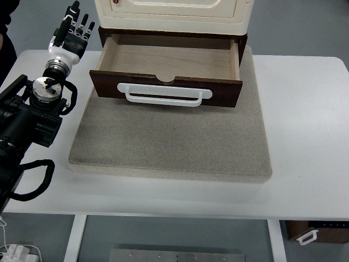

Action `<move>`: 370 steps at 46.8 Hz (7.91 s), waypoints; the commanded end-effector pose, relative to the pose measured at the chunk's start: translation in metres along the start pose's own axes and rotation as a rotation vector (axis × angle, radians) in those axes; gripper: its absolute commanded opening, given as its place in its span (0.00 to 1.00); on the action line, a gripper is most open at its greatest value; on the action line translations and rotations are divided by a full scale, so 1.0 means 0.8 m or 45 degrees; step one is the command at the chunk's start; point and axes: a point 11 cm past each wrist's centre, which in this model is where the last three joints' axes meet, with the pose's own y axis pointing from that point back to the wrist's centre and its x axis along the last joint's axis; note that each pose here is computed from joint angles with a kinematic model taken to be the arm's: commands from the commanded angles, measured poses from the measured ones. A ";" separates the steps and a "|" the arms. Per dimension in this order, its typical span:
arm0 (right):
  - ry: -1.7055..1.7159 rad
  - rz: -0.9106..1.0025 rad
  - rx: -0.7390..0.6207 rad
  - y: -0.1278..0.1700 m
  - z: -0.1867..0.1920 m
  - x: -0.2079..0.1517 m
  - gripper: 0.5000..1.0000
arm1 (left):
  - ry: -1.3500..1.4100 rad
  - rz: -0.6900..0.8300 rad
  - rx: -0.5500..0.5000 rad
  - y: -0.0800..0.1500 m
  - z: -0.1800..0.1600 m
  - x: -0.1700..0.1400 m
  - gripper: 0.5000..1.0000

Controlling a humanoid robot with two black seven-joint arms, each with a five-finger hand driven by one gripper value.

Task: Close drawer under combined cabinet

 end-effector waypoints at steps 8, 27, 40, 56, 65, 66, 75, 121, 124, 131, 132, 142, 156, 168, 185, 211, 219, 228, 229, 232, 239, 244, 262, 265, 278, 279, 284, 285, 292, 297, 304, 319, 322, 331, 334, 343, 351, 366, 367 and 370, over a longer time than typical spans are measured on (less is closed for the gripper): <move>0.000 0.000 0.000 0.000 0.000 0.000 0.90 | 0.013 0.001 -0.006 0.000 0.001 0.000 1.00; 0.000 0.000 0.000 0.000 0.000 0.000 0.90 | -0.023 -0.060 -0.047 -0.002 0.031 -0.006 1.00; 0.000 0.000 0.000 0.000 0.000 0.000 0.90 | -0.068 -0.138 -0.119 -0.008 0.079 -0.029 1.00; 0.000 0.000 0.000 0.000 0.000 0.000 0.90 | -0.145 -0.429 -0.247 -0.011 0.166 -0.137 1.00; 0.000 0.000 0.000 0.000 0.000 0.000 0.90 | -0.240 -0.607 -0.268 0.002 0.192 -0.200 1.00; 0.000 0.000 0.000 0.000 0.000 0.000 0.90 | -0.259 -0.629 -0.270 0.005 0.195 -0.207 1.00; 0.000 0.000 0.002 0.000 0.000 0.000 0.90 | -0.366 -0.767 -0.245 0.024 0.189 -0.262 1.00; 0.000 0.000 0.000 0.000 0.000 0.000 0.90 | -1.216 -1.571 0.243 0.177 -0.065 -0.377 1.00; 0.000 0.000 0.000 0.000 0.000 0.000 0.90 | -1.301 -1.615 0.311 0.188 -0.087 -0.366 1.00; 0.000 0.000 0.000 0.000 0.000 0.000 0.90 | -1.475 -1.740 0.431 0.217 -0.131 -0.347 1.00; 0.000 0.000 0.000 0.000 0.000 0.000 0.90 | -1.490 -1.759 0.447 0.221 -0.137 -0.344 1.00; 0.000 0.000 0.000 0.000 0.000 0.000 0.90 | -1.634 -1.822 0.697 0.243 -0.189 -0.293 1.00; 0.000 0.000 0.000 0.000 0.000 0.000 0.90 | -1.835 -1.949 1.006 0.263 -0.215 -0.226 1.00; 0.000 0.000 0.000 0.000 0.000 0.000 0.90 | -2.057 -1.795 1.249 0.246 -0.205 -0.184 1.00; 0.000 0.000 0.000 0.000 0.000 0.000 0.90 | -2.229 -1.592 1.376 0.220 -0.193 -0.155 1.00; 0.000 0.000 0.000 0.000 0.000 0.000 0.90 | -2.308 -1.381 1.328 0.182 -0.174 -0.147 1.00; 0.000 0.000 0.000 0.000 0.000 0.000 0.90 | -2.321 -1.347 1.295 0.174 -0.169 -0.150 1.00; 0.000 0.000 0.000 0.000 0.000 0.000 0.90 | -2.342 -1.263 1.256 0.155 -0.157 -0.150 1.00; 0.000 0.000 0.000 0.000 0.000 0.000 0.90 | -2.347 -1.246 1.242 0.151 -0.155 -0.151 1.00; 0.000 0.000 0.000 0.000 0.000 0.000 0.90 | -2.354 -1.198 1.209 0.143 -0.150 -0.151 1.00; 0.000 -0.002 0.000 0.000 0.000 0.000 0.90 | -2.360 -1.141 1.188 0.133 -0.143 -0.147 1.00; 0.000 0.000 0.000 0.000 0.000 0.000 0.90 | -2.361 -1.103 1.167 0.127 -0.139 -0.145 1.00; 0.000 -0.002 0.000 0.000 0.000 0.000 0.90 | -2.361 -1.028 1.117 0.111 -0.125 -0.144 1.00; 0.000 0.000 0.000 0.000 0.000 0.000 0.90 | -2.362 -1.017 1.100 0.108 -0.123 -0.148 1.00; 0.000 -0.002 0.000 0.000 0.000 0.000 0.90 | -2.378 -0.978 1.067 0.100 -0.116 -0.150 1.00; 0.000 0.000 0.000 0.000 0.000 0.000 0.90 | -2.377 -0.970 1.069 0.099 -0.115 -0.148 1.00; 0.000 0.000 0.000 0.000 0.000 0.000 0.90 | -2.380 -0.941 1.058 0.094 -0.110 -0.146 1.00; 0.000 0.000 0.002 0.000 0.000 0.000 0.90 | -2.380 -0.941 1.058 0.094 -0.110 -0.146 1.00; 0.000 0.000 0.000 0.000 0.000 0.000 0.90 | -2.383 -0.925 1.041 0.091 -0.107 -0.148 1.00; 0.000 0.000 0.000 0.000 0.000 0.000 0.90 | -2.382 -0.908 1.031 0.089 -0.105 -0.147 1.00; 0.000 0.000 0.002 0.000 0.000 0.000 0.90 | -2.378 -0.908 1.021 0.088 -0.105 -0.150 1.00; 0.000 0.000 0.000 0.000 0.000 0.000 0.90 | -2.366 -0.985 1.021 0.098 -0.123 -0.158 1.00; 0.000 0.000 0.002 0.000 0.000 0.000 0.90 | -2.344 -1.041 1.039 0.106 -0.137 -0.162 1.00; 0.000 0.000 0.000 0.000 0.000 0.000 0.90 | -2.267 -1.213 0.992 0.130 -0.158 -0.192 1.00; 0.000 0.000 0.000 0.000 0.000 0.000 0.90 | -2.229 -1.270 0.945 0.137 -0.159 -0.210 1.00; 0.000 0.000 0.000 0.000 0.000 0.000 0.90 | -2.085 -1.430 0.774 0.145 -0.146 -0.270 1.00; 0.000 0.000 0.000 0.000 0.000 0.000 0.90 | -1.858 -1.558 0.584 0.149 -0.112 -0.330 1.00; 0.000 0.000 0.000 0.000 0.000 0.000 0.90 | -1.471 -1.527 0.152 0.122 -0.007 -0.405 1.00; 0.000 0.000 0.000 0.000 0.000 0.000 0.90 | -1.448 -1.519 0.129 0.119 0.000 -0.408 1.00; 0.000 0.000 0.000 0.000 0.000 0.000 0.90 | -1.388 -1.477 0.069 0.111 0.023 -0.412 1.00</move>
